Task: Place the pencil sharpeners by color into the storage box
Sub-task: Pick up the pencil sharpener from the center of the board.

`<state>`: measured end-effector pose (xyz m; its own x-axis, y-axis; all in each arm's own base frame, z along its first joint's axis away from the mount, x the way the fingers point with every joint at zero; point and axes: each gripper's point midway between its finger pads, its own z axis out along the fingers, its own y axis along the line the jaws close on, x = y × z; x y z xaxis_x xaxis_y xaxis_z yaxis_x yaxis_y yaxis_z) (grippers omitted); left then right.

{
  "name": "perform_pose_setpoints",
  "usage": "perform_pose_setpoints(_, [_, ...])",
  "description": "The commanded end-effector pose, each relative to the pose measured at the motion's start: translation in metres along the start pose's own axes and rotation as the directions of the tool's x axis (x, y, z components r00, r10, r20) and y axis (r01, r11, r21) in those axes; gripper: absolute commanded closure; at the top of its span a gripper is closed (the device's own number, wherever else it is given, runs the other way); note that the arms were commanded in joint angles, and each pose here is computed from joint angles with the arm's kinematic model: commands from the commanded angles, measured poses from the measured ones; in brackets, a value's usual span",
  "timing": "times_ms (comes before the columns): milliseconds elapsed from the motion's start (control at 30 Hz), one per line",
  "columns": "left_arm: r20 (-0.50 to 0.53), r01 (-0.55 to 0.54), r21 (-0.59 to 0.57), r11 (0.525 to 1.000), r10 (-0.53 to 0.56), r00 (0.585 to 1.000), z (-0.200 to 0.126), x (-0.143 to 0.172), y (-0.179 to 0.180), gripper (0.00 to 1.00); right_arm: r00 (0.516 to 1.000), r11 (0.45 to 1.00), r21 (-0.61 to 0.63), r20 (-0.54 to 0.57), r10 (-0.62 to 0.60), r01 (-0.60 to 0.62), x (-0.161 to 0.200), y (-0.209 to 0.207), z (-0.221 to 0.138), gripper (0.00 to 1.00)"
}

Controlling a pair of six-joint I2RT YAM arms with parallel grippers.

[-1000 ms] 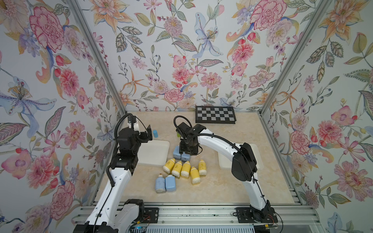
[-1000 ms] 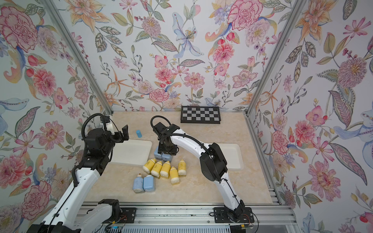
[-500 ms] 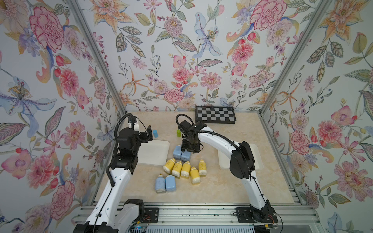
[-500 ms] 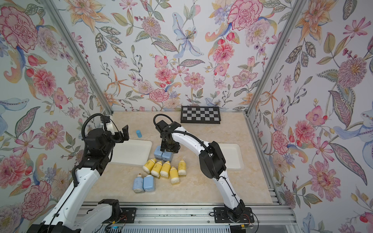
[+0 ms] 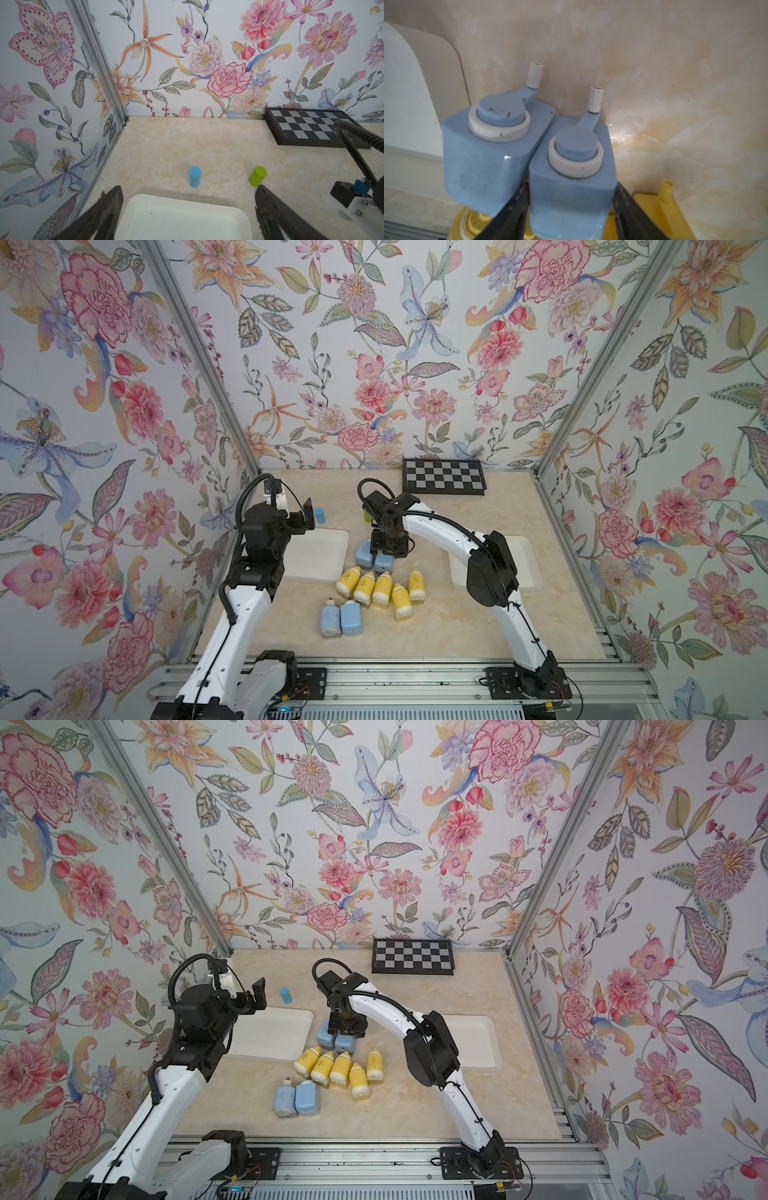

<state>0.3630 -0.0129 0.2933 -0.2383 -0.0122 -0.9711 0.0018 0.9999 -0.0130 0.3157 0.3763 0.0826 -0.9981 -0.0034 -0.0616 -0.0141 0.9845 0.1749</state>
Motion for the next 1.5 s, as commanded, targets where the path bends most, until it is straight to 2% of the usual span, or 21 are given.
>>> perform_pose_setpoints(0, [0.003,-0.01,0.003,1.0,0.01,1.0,0.0,0.003,0.001,0.01,1.0,0.999,0.053,-0.022,-0.001,0.002,0.005,-0.008,0.008,0.37])
perform_pose_setpoints(400, [0.001,-0.013,0.001,1.0,0.013,1.0,0.001,0.003,0.001,0.01,0.999,0.994,0.109,-0.053,-0.007,0.013,0.006,-0.024,0.027,0.36])
perform_pose_setpoints(533, [-0.003,-0.015,0.002,1.0,0.015,1.0,0.001,0.004,0.001,0.01,0.999,0.994,0.109,-0.037,-0.013,0.017,0.003,-0.026,0.021,0.44])
perform_pose_setpoints(800, [0.003,-0.014,0.004,1.0,0.014,1.0,0.0,0.003,0.001,0.01,0.998,0.994,0.098,0.033,-0.05,0.046,-0.008,-0.035,-0.015,0.6])
perform_pose_setpoints(1133, [-0.001,-0.016,0.017,1.0,0.016,1.0,0.0,0.004,-0.003,0.01,0.983,0.991,0.067,0.142,-0.121,0.112,-0.031,-0.055,-0.073,0.64])
perform_pose_setpoints(1300, [-0.004,-0.018,0.018,1.0,0.018,1.0,0.001,0.005,-0.003,0.0,0.975,0.988,0.073,0.168,-0.146,0.135,-0.036,-0.085,-0.1,0.64])
perform_pose_setpoints(1467, [-0.009,-0.02,0.023,1.0,0.02,1.0,0.002,0.006,-0.005,0.01,0.977,0.988,0.119,0.177,-0.117,0.097,-0.028,-0.14,-0.124,0.64])
